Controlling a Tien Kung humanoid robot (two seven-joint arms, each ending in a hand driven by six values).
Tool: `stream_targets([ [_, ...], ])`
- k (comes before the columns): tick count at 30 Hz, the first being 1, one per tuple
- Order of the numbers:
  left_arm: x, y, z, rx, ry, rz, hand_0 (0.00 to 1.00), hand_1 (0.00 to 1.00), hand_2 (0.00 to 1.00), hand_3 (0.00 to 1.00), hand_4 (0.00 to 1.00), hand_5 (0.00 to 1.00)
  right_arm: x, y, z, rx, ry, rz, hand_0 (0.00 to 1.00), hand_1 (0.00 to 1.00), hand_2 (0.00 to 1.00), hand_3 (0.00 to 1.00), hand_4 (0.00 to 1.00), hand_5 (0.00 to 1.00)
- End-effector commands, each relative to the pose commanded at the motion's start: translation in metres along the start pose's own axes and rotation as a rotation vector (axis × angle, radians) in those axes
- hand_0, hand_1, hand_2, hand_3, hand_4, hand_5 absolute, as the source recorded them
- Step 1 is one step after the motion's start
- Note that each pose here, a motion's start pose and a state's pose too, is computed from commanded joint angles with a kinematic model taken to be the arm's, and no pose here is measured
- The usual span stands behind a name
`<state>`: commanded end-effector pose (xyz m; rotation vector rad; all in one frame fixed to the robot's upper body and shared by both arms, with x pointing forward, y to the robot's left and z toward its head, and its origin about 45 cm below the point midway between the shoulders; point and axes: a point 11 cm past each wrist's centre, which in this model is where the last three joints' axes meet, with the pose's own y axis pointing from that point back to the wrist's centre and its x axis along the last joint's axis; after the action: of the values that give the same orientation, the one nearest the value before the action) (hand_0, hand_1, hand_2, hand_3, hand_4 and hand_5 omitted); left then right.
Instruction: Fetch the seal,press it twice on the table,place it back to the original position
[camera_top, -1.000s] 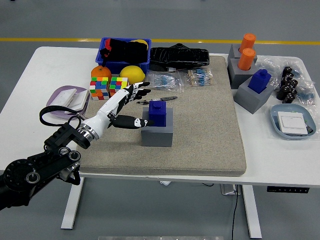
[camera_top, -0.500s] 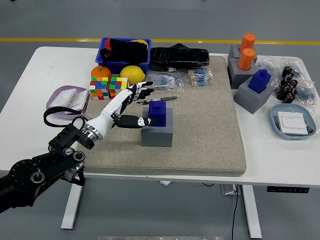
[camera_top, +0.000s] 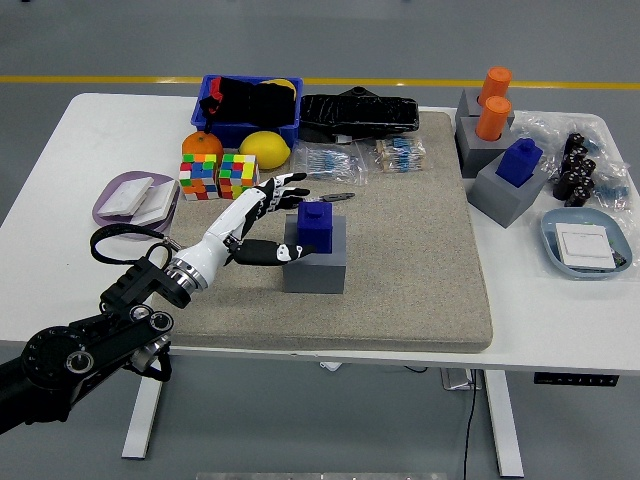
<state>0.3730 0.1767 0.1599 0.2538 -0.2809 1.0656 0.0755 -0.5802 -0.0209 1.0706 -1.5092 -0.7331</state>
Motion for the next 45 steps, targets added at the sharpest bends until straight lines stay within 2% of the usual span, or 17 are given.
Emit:
stream_targets([
  [13, -0.006, -0.001, -0.005, 0.009, 0.013, 0.0, 0.786, 0.785, 0.766, 0.919, 0.902, 0.002, 0.001, 0.0, 0.001, -0.003, 0.008, 0.002, 0.785, 0.683, 0.662, 0.618, 0.783, 0.443],
  [30, -0.011, -0.005, -0.001, -0.004, 0.019, 0.011, 0.78, 0.776, 0.756, 0.911, 0.892, 0.002, 0.001, 0.0, 0.0, -0.001, 0.008, 0.003, 0.785, 0.683, 0.662, 0.617, 0.786, 0.445],
  [36, -0.013, -0.005, -0.002, 0.006, 0.006, 0.004, 0.772, 0.759, 0.746, 0.908, 0.885, 0.002, 0.001, 0.0, -0.001, 0.001, 0.007, 0.002, 0.786, 0.683, 0.662, 0.618, 0.787, 0.446],
  [45, -0.014, -0.006, -0.003, 0.01, 0.005, 0.011, 0.765, 0.729, 0.729, 0.902, 0.848, 0.002, 0.0, 0.0, -0.001, 0.003, 0.004, 0.001, 0.786, 0.683, 0.662, 0.618, 0.789, 0.447],
])
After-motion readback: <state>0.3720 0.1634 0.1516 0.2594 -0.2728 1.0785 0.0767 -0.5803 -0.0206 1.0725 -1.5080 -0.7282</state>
